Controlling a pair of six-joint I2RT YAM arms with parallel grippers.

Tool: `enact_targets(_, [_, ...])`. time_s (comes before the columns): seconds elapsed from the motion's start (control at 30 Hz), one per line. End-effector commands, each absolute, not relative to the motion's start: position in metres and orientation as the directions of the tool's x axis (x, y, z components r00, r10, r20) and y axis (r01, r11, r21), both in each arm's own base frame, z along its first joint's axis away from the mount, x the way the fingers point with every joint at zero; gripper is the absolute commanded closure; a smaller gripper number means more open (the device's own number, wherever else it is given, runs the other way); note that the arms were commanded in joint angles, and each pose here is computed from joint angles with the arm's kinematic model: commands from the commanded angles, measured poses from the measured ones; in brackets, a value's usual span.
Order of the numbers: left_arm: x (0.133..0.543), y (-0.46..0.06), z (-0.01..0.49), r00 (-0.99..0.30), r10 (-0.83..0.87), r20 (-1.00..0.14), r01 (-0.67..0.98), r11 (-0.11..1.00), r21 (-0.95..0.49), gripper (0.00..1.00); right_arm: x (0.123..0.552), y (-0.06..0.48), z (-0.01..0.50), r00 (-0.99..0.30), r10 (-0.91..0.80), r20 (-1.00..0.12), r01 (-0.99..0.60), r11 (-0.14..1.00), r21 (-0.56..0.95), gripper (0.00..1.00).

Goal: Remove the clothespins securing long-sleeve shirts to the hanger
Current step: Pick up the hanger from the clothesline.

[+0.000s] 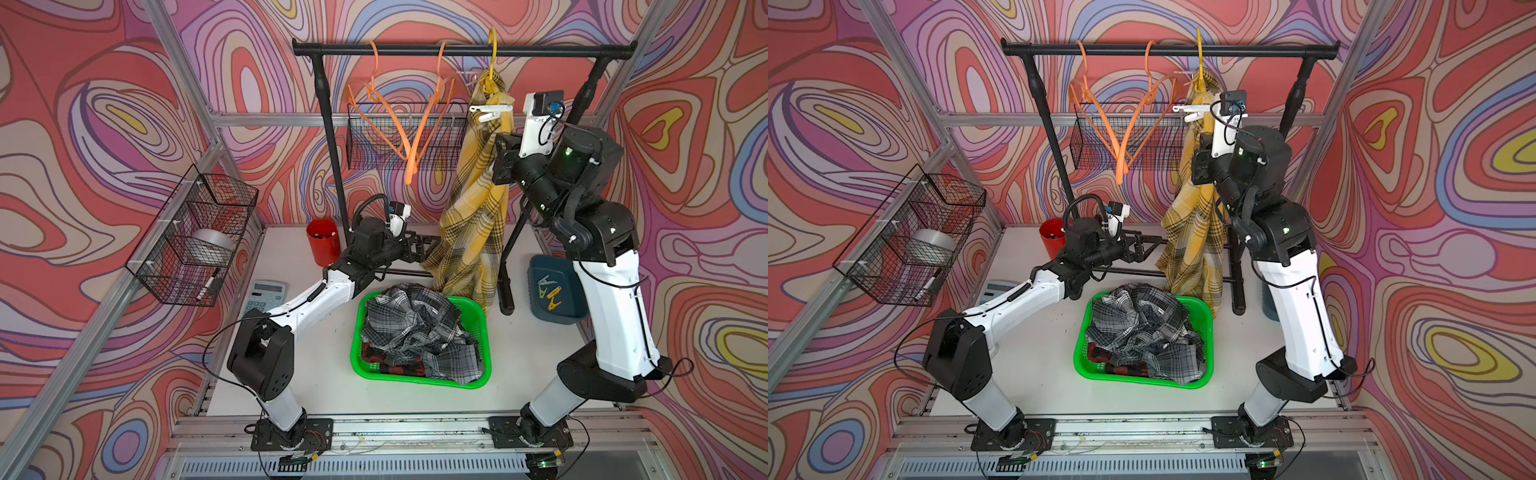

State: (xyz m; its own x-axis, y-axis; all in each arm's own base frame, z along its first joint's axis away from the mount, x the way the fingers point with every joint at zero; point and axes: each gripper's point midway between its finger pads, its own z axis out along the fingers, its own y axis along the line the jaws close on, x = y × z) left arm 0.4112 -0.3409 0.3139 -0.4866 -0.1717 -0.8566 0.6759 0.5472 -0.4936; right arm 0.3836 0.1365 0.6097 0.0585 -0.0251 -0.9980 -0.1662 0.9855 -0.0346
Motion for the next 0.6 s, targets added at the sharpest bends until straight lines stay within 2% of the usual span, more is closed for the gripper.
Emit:
enact_targets(0.0, [0.409,-0.333,0.332,-0.449,-0.204,-0.87,0.689,0.542,-0.482,0.07,0.355,0.123,0.662,0.234,0.035,-0.972,-0.168,0.986,-0.005,1.0])
enact_targets(0.57, [0.413,-0.313,0.33,-0.449,-0.229,-0.864,0.662,0.564,-0.494,0.07,0.342,0.125,0.679,0.308,0.045,-0.95,-0.204,0.979,-0.02,1.0])
